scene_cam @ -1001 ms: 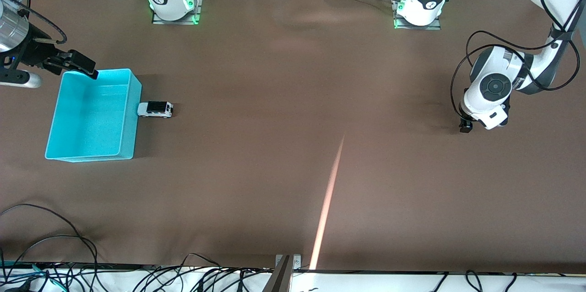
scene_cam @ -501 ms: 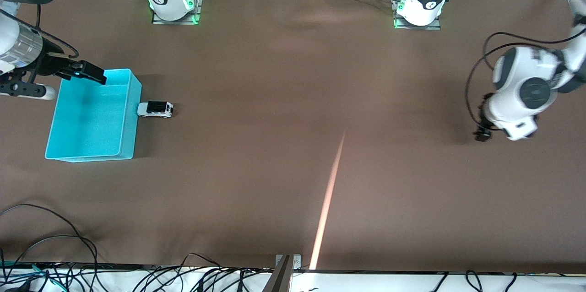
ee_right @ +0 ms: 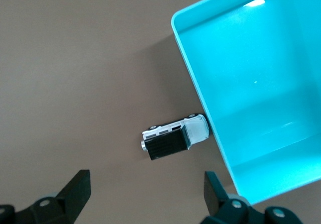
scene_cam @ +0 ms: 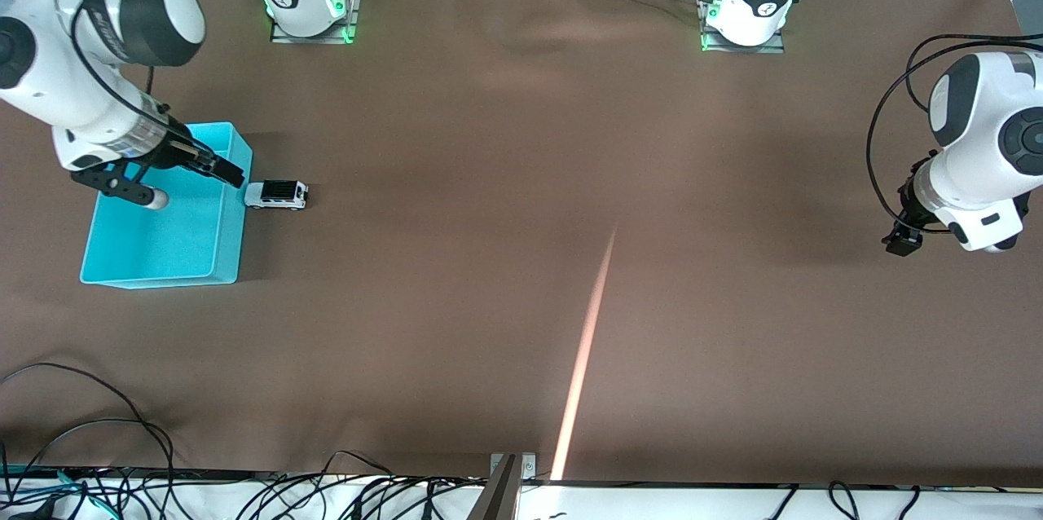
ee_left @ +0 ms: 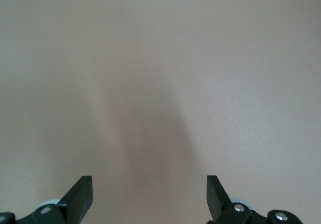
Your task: Wind and store white jeep toy
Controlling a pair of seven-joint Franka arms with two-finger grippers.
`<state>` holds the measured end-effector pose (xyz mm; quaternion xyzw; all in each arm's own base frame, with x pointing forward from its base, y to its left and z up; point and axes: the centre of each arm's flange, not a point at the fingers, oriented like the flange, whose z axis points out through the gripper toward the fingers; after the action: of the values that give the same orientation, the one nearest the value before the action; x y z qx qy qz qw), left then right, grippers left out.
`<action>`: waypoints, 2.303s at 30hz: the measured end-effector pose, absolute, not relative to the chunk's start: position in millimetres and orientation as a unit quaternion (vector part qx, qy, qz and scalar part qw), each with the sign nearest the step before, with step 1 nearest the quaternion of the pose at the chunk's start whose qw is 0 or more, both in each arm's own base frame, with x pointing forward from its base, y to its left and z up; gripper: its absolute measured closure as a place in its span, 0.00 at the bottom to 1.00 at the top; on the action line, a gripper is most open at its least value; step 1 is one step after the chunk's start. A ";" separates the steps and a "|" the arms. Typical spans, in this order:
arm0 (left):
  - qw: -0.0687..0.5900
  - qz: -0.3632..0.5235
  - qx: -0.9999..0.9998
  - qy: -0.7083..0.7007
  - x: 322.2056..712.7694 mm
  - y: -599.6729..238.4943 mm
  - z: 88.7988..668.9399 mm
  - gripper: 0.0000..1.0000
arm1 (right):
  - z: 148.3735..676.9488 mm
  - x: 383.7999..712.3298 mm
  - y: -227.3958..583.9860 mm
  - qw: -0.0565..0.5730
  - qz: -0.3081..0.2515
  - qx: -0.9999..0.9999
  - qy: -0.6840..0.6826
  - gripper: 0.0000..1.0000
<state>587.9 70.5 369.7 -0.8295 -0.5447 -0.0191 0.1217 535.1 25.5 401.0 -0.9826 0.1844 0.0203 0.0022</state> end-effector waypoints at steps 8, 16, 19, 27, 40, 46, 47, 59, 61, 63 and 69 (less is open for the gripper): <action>0.114 -0.026 -0.867 -0.484 597.0 59.5 386.2 0.00 | 361.2 515.9 24.4 -0.004 0.035 -0.969 0.244 0.00; 0.109 -0.019 -0.915 -0.387 606.6 38.4 415.0 0.00 | 331.1 501.1 23.3 -0.008 0.037 -0.942 0.333 0.00; 0.102 -0.012 -0.934 -0.343 609.7 32.7 427.5 0.00 | 318.2 495.5 22.9 -0.009 0.037 -0.934 0.356 0.00; 0.076 0.005 -0.965 -0.250 616.0 29.4 465.0 0.00 | 290.5 485.4 20.9 -0.004 0.020 -0.910 0.414 0.00; 0.046 0.012 -0.976 -0.214 619.7 30.2 503.5 0.00 | 251.2 471.9 18.7 0.001 0.008 -0.860 0.511 0.00; 0.033 0.011 -0.976 -0.215 620.5 31.7 527.8 0.00 | 237.3 468.5 15.1 0.002 0.006 -0.843 0.537 0.00; 0.033 0.011 -0.976 -0.213 620.3 31.7 530.2 0.00 | 234.9 468.2 14.2 0.003 0.005 -0.841 0.541 0.00; 0.030 -0.001 -0.981 -0.191 621.8 22.9 557.9 0.00 | 204.5 467.5 3.7 0.004 0.000 -0.819 0.573 0.00; 0.030 0.000 -0.981 -0.193 621.1 24.9 562.0 0.00 | 199.3 467.3 0.7 0.004 -0.001 -0.817 0.576 0.00; 0.031 0.002 -0.981 -0.193 620.3 25.5 564.3 0.00 | 194.5 466.8 -1.3 0.003 -0.001 -0.816 0.578 0.00; 0.011 0.027 -0.981 -0.192 615.6 19.5 564.3 0.00 | 188.4 466.2 -1.5 0.003 -0.001 -0.816 0.578 0.00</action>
<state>615.6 19.5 564.3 -0.9809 -0.1924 0.0267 0.0112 466.2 -1.5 188.4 -0.8158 0.5783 -0.0007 0.0028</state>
